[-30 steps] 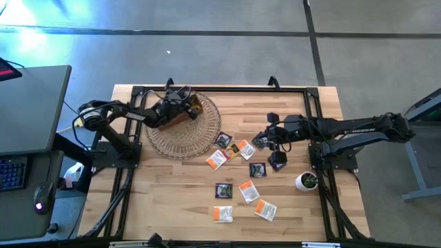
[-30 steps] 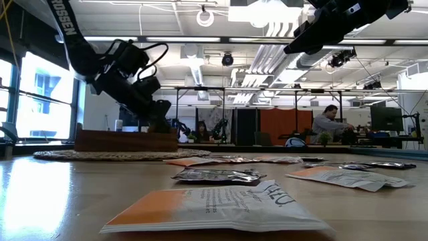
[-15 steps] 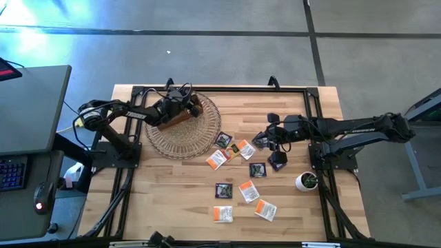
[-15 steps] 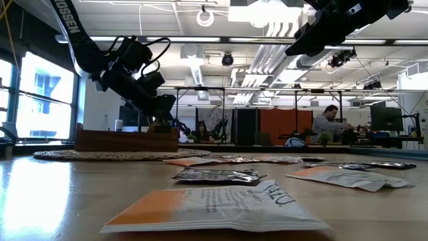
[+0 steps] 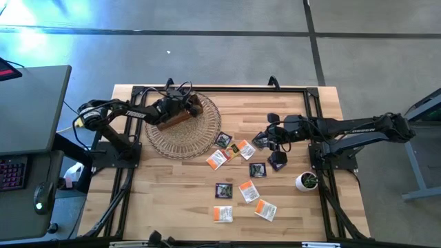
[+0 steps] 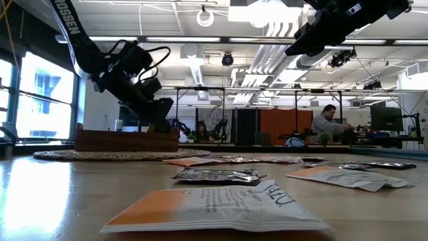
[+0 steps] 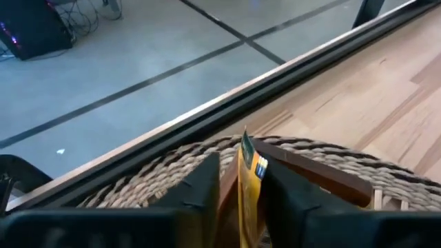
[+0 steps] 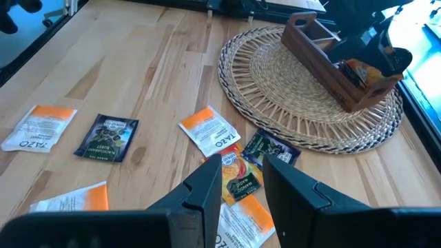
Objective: Pick & Place Tea
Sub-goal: Put the yellow tea bag into the right section of the wooden organizer
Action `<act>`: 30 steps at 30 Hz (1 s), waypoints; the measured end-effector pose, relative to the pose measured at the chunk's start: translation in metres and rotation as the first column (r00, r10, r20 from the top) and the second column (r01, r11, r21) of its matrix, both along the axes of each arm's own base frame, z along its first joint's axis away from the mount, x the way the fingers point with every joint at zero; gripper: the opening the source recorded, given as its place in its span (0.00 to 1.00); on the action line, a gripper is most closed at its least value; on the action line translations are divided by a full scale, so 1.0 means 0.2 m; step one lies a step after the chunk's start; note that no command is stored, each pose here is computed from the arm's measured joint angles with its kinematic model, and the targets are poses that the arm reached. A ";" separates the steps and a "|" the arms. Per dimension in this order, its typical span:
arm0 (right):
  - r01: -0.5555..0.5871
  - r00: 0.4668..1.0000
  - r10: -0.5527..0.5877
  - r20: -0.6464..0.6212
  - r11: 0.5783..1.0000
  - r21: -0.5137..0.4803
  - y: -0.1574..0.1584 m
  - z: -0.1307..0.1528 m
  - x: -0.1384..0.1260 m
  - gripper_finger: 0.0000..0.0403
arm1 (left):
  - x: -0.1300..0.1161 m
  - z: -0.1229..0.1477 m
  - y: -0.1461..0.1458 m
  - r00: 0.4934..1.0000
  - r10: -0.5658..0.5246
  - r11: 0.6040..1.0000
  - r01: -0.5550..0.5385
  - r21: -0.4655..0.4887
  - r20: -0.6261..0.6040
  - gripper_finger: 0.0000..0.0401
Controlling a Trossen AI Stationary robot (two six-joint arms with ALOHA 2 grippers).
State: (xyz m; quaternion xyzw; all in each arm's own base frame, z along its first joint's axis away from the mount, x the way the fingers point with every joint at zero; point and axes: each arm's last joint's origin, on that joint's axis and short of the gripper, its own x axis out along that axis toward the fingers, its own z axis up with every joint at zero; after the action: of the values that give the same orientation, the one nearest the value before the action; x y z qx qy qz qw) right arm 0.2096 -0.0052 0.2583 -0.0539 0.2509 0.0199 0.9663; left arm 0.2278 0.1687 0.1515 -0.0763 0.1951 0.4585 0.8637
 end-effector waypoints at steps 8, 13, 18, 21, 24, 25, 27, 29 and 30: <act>0.000 1.000 0.000 0.000 1.000 -0.001 0.00 0.00 0.00 0.26 | 0.02 0.04 0.00 0.995 -0.054 0.998 0.052 0.028 0.080 0.04; 0.000 1.000 0.000 -0.002 1.000 -0.001 0.00 0.00 0.00 0.26 | 0.01 0.10 -0.01 0.989 -0.078 0.996 0.070 0.060 0.128 0.01; 0.003 1.000 -0.003 -0.017 1.000 0.006 0.00 -0.01 0.00 0.26 | 0.01 0.10 -0.01 0.990 -0.072 0.996 0.065 0.059 0.117 0.01; 0.014 1.000 -0.014 -0.026 1.000 0.024 0.00 -0.01 -0.01 0.26 | 0.01 0.07 -0.01 0.994 -0.085 0.995 0.081 0.062 0.062 0.00; 0.007 1.000 -0.006 -0.023 1.000 0.027 0.00 -0.01 -0.01 0.26 | 0.01 0.03 0.00 0.996 -0.090 0.995 0.089 0.049 0.021 0.00; 0.005 1.000 -0.004 -0.020 1.000 0.028 0.00 -0.01 0.00 0.26 | 0.02 0.03 0.00 0.995 -0.092 0.994 0.091 0.052 0.025 0.00; 0.003 1.000 -0.003 -0.007 1.000 0.028 0.00 0.00 0.00 0.26 | 0.02 0.02 0.00 0.994 -0.107 0.992 0.106 0.062 0.014 0.00; 0.003 1.000 -0.003 0.013 1.000 0.027 0.00 0.01 0.00 0.26 | 0.03 0.01 0.00 0.993 -0.118 0.991 0.118 0.067 -0.012 0.00; 0.002 1.000 -0.003 0.024 1.000 0.027 0.00 0.01 0.01 0.26 | 0.03 0.00 0.00 0.993 -0.118 0.991 0.119 0.069 -0.010 0.01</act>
State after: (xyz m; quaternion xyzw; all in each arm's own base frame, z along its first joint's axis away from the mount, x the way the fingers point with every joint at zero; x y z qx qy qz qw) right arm 0.2106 -0.0050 0.2604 -0.0409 0.2393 0.0215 0.9699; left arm 0.2335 0.1696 0.1525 -0.0332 0.1858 0.4132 0.8909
